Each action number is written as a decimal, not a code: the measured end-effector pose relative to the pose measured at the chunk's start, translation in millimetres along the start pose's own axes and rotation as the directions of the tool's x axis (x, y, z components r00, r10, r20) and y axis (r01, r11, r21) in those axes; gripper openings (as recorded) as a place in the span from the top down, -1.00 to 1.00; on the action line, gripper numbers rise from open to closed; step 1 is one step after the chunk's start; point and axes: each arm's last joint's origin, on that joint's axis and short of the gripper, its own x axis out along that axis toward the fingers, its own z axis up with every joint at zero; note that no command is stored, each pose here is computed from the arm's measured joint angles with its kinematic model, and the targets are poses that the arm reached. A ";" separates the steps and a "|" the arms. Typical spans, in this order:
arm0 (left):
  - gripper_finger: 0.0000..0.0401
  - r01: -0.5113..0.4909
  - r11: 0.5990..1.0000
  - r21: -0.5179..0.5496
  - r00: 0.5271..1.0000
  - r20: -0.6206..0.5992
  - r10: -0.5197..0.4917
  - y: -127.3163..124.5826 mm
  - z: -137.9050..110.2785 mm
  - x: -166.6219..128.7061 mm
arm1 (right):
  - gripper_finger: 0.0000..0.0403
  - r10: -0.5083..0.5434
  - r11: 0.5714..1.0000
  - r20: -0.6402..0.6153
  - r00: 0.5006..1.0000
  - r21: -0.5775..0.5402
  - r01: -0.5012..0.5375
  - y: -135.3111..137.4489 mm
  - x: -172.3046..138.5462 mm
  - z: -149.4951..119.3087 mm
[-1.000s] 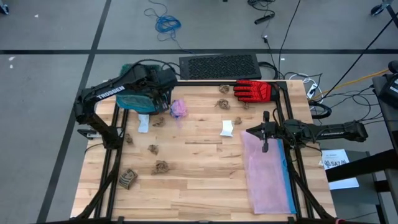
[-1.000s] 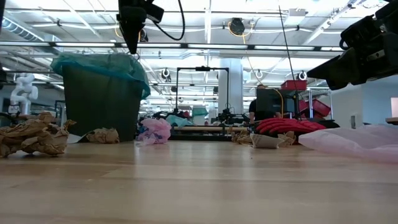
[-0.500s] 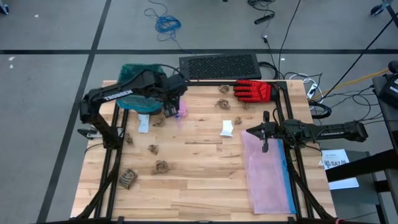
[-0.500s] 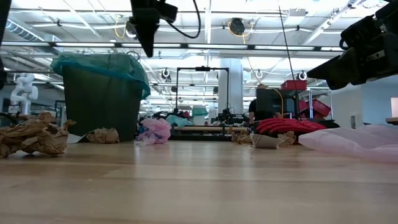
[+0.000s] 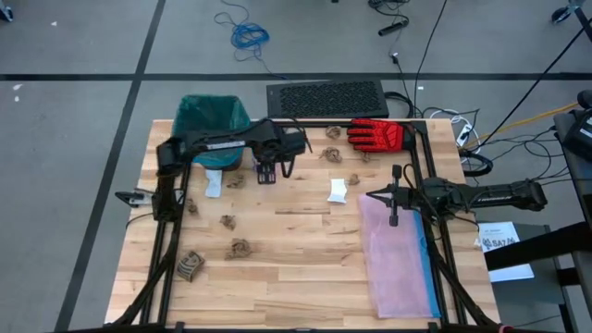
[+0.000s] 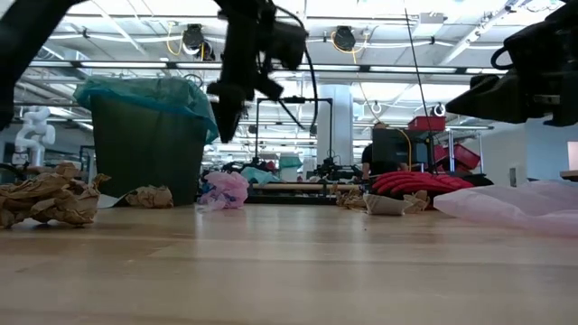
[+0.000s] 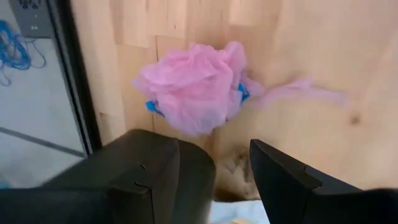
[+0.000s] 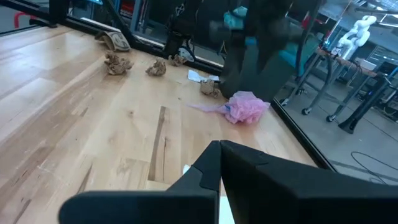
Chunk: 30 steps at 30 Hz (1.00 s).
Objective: Place trash/remove bag and relplace
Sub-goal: Put the pink plastic bag into the black trash bin
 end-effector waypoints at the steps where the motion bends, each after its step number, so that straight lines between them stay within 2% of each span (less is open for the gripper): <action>1: 0.04 -0.001 1.000 0.011 1.000 -0.017 0.002 -0.1 4.3 7.7 | 1.00 0.000 1.000 0.000 1.000 0.000 0.000 0.0 0.0 0.0; 7: 0.04 0.004 0.999 0.036 0.998 -0.061 -0.002 4.3 21.4 41.4 | 1.00 0.000 1.000 0.000 1.000 0.000 0.000 0.0 0.0 -0.1; 10: 0.04 0.002 1.000 0.031 0.999 -0.038 -0.001 10.7 28.1 53.1 | 1.00 0.000 1.000 0.000 1.000 0.000 0.000 0.0 0.0 -0.1; 15: 0.04 0.064 0.998 -0.005 0.998 -0.008 -0.064 22.1 33.4 69.5 | 1.00 0.000 1.000 0.000 1.000 0.000 0.000 0.0 0.0 0.0; 20: 0.04 0.097 0.995 -0.025 0.993 -0.069 -0.098 29.1 34.7 93.4 | 1.00 0.000 1.000 0.000 1.000 0.000 0.000 0.0 0.0 0.0; 27: 0.05 0.141 0.990 -0.029 0.978 -0.151 -0.144 25.9 39.2 123.2 | 1.00 0.001 1.000 0.000 1.000 0.000 -0.001 0.0 0.0 0.0; 30: 0.16 0.137 0.990 -0.040 0.977 -0.160 -0.141 22.2 40.9 124.9 | 1.00 0.000 1.000 0.000 1.000 0.000 0.000 0.0 0.0 0.0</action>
